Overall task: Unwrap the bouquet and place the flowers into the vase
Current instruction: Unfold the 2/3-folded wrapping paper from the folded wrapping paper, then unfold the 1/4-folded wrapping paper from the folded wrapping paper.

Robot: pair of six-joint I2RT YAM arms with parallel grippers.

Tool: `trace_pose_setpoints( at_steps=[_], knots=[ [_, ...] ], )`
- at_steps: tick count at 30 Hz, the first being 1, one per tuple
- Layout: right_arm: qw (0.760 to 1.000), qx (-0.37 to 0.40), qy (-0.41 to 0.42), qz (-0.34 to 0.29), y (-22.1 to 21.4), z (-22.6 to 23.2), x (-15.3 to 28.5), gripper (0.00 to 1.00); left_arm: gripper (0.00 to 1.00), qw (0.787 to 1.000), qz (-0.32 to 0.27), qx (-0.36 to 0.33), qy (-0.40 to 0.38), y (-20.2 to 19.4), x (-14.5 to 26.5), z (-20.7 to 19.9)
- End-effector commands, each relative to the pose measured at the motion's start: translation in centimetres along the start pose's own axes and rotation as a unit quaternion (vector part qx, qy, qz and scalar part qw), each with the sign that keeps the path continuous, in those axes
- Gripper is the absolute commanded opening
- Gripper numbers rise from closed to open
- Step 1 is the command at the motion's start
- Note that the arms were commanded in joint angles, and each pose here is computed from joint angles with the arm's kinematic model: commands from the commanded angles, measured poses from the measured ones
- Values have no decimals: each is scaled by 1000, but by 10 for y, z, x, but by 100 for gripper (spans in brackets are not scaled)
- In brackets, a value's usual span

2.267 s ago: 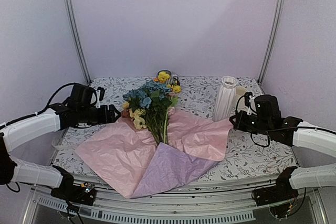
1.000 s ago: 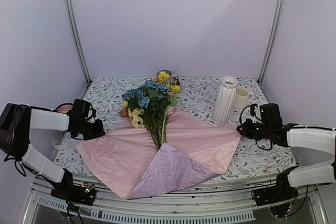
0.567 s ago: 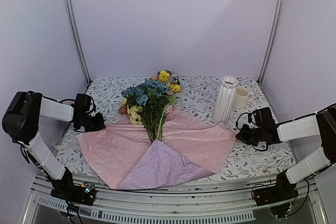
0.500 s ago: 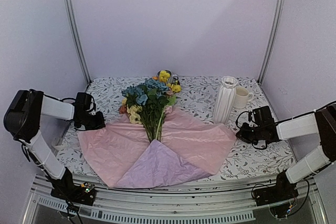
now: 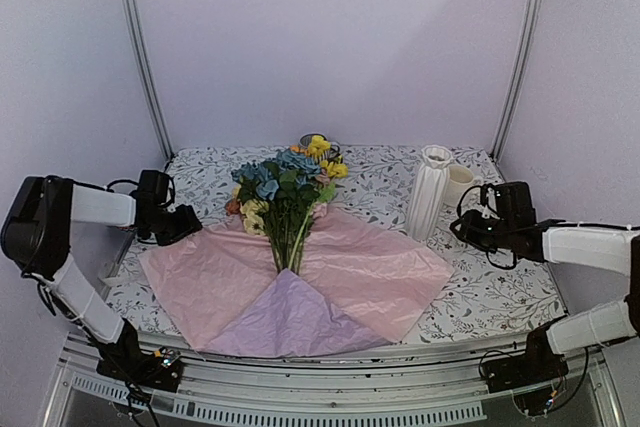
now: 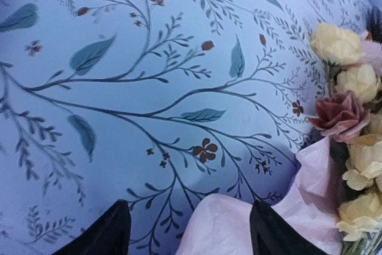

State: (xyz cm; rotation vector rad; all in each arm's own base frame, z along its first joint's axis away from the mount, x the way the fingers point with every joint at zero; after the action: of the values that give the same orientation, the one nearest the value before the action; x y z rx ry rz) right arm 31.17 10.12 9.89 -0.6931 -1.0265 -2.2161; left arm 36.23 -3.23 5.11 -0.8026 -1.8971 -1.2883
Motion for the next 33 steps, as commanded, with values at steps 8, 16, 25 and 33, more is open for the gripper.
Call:
trace_pose_setpoints(
  at_steps=[8, 16, 25, 33],
  knots=[
    [977, 98, 181, 51, -39, 70, 53, 45, 82, 992, -124, -18, -18, 29, 106, -21],
    [930, 177, 299, 119, -109, 137, 56, 46, 70, 950, -23, -144, -275, -81, 131, -140],
    [919, 238, 246, 194, -171, 166, -9, 42, 60, 945, 93, -182, -257, -158, 101, -150],
    [940, 223, 176, 189, -168, 172, -56, 37, 69, 913, 141, -207, -322, -186, 100, -168]
  ],
)
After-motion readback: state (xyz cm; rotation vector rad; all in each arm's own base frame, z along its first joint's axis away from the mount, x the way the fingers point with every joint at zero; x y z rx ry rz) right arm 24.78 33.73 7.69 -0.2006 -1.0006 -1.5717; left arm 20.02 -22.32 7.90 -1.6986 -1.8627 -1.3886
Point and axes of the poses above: each gripper's point midway between its finger pads, its own x axis back along the fingers, its own z axis along the line the jaws close on, y = z × x, the point moved 3 cm from there along x, back along the fingers, and after that the axes turned 8 degrees about -x, right-handed, at the moved point
